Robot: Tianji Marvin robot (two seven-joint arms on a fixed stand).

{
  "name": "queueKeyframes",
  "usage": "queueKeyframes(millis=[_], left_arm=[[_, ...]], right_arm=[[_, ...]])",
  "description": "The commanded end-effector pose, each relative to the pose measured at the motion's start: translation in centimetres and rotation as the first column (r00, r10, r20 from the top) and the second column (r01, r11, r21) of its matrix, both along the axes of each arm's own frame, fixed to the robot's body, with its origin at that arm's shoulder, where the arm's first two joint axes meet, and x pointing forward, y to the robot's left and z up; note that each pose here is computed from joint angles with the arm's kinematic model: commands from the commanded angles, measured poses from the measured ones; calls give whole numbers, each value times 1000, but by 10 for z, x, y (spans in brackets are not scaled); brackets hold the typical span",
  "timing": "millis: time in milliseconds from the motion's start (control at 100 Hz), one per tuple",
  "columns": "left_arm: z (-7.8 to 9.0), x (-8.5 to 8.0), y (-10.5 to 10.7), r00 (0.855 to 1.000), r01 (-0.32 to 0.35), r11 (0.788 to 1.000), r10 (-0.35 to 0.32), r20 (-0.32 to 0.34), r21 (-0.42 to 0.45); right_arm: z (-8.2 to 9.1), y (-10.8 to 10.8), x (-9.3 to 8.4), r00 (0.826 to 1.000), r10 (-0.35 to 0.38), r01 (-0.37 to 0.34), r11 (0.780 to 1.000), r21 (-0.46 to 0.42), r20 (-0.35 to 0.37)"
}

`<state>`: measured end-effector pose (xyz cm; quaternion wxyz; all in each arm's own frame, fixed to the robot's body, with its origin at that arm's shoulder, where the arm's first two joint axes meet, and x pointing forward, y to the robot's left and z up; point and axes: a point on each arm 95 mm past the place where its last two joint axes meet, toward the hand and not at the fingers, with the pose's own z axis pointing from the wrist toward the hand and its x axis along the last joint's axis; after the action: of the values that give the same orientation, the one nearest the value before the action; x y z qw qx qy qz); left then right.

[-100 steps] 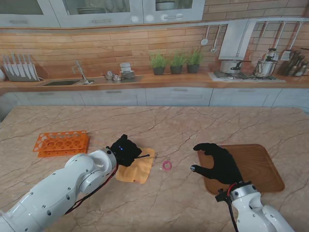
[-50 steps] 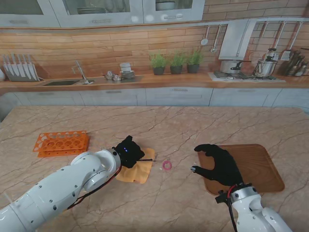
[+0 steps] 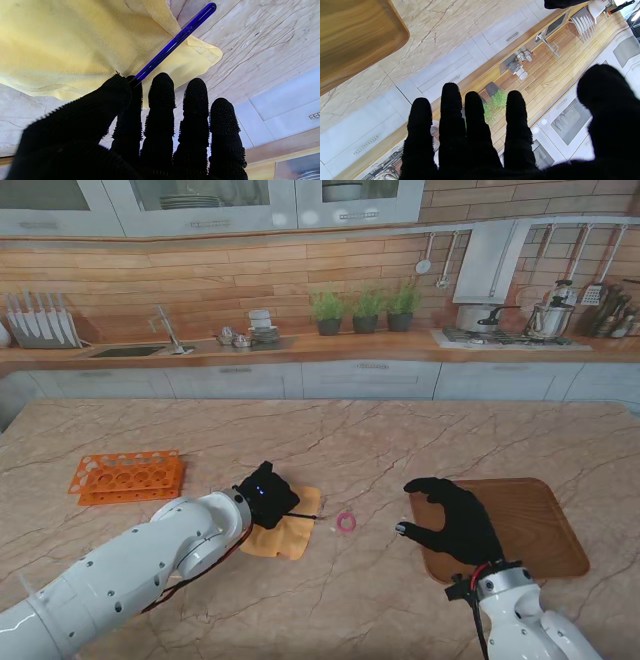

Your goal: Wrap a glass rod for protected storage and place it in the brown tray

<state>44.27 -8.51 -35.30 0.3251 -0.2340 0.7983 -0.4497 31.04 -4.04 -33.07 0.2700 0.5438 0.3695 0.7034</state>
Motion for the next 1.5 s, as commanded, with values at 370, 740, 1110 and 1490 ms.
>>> queueKeyframes(millis=[370,740,1110,1490], left_arm=[[-12,-5,-8,1000,-22,1000,22,-12,3],[-11,-6,-5,1000,-27,1000,27,4,12],[-5,-8,-1,998,-39,999,40,42,-25],[2,-12,20,990,-108,985,118,72,-137]], right_arm=[[0,5,-3,1000,-14,14,1000,25,-7],[-1,3,-2,1000,-18,18,999,30,-11],[-2,3,1,1000,-10,11,999,32,-20],[1,14,10,999,27,-27,1000,5,-39]])
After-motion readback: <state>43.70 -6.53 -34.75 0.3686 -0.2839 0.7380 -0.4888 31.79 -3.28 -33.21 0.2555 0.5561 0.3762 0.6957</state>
